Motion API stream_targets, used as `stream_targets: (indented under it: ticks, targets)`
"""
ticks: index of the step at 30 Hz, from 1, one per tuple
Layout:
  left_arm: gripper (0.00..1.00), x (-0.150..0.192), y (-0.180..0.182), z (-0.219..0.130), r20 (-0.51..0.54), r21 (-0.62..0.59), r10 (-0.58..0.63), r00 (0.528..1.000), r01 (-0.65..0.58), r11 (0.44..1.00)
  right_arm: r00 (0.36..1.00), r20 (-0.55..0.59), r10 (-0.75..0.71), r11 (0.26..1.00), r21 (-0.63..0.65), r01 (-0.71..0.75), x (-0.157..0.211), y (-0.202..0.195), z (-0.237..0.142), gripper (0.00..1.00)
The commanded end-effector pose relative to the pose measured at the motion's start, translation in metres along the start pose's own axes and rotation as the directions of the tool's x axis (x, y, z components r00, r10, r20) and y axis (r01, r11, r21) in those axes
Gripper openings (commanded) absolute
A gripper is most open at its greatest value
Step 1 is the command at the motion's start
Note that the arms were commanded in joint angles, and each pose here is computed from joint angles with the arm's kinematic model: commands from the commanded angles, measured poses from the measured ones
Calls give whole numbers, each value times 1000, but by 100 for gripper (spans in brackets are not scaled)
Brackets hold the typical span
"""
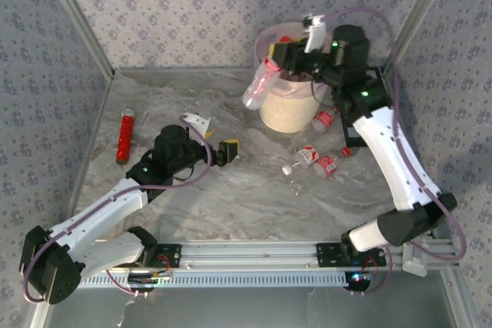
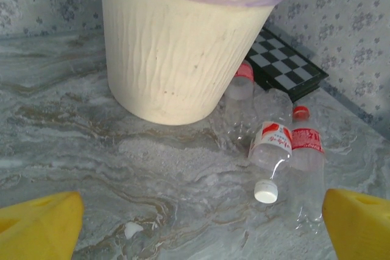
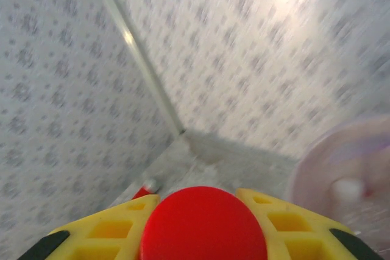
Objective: Put the plastic bottles in the bin
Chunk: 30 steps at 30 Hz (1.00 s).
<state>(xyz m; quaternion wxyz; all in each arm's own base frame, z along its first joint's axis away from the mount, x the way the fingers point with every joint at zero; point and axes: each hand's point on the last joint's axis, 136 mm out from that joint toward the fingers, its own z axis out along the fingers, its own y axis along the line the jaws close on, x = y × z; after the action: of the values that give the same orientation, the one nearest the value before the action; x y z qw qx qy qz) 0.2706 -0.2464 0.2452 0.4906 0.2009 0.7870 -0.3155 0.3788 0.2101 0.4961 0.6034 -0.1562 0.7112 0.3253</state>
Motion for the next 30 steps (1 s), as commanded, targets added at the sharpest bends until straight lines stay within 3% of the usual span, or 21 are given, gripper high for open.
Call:
stream_targets:
  ticks: [1,6,11,20,30]
  targets:
    - [100,6,4,5,-35,-20,-20,999,19,1000,975,141,-171,974,172,146,-52,-33,-31,3]
    - [100,18,1,12,-74,-15,-35,997,34,999,956,158,-247,902,398,167,-80,-103,-33,0]
    - [100,28,3,7,-106,-47,-26,994,21,999,956,76,-283,843,496,210,-72,-154,-3,0]
    - [100,28,8,-1,-118,-86,-19,993,9,996,979,-135,-154,828,522,202,17,-219,57,0]
    - [100,26,12,-6,-113,-113,-10,994,-3,994,951,-307,-40,816,539,209,128,-256,91,0]
